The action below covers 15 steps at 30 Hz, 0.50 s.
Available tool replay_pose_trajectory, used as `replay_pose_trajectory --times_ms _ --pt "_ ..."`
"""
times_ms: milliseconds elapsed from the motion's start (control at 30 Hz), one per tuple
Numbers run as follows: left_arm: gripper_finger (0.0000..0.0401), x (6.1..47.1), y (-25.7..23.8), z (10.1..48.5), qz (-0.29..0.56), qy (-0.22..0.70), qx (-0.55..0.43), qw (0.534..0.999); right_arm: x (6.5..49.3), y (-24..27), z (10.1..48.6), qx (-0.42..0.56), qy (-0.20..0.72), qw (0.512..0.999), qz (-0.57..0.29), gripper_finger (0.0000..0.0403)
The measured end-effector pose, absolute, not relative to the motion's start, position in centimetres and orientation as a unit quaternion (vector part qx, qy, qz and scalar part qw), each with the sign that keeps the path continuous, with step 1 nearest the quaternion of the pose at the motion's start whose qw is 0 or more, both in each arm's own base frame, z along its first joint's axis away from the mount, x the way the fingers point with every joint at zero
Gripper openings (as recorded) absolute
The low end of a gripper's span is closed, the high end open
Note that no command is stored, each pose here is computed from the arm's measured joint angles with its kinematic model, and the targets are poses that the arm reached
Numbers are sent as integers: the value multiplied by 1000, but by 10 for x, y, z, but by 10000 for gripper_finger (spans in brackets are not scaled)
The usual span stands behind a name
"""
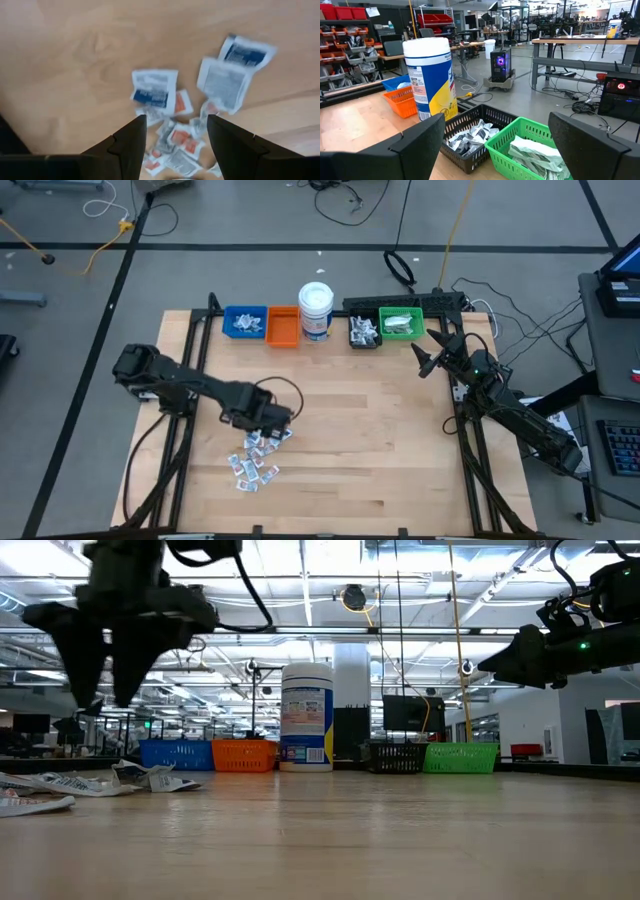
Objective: Pick & Place First Aid Supplies
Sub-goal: Put the alcohol pad into the blue bin
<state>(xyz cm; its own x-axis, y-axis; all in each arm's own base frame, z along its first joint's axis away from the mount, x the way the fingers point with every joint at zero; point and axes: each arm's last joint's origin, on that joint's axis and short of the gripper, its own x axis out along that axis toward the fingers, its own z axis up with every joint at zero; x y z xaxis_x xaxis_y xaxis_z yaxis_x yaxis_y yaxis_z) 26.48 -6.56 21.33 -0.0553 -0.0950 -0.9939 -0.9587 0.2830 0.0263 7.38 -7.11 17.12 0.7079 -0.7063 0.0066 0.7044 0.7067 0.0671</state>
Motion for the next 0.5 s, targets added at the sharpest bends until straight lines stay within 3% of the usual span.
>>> replay_pose_trajectory --times_ms 500 --pt "196 238 -74 150 397 616 -432 526 74 -71 171 30 -16 924 -382 352"
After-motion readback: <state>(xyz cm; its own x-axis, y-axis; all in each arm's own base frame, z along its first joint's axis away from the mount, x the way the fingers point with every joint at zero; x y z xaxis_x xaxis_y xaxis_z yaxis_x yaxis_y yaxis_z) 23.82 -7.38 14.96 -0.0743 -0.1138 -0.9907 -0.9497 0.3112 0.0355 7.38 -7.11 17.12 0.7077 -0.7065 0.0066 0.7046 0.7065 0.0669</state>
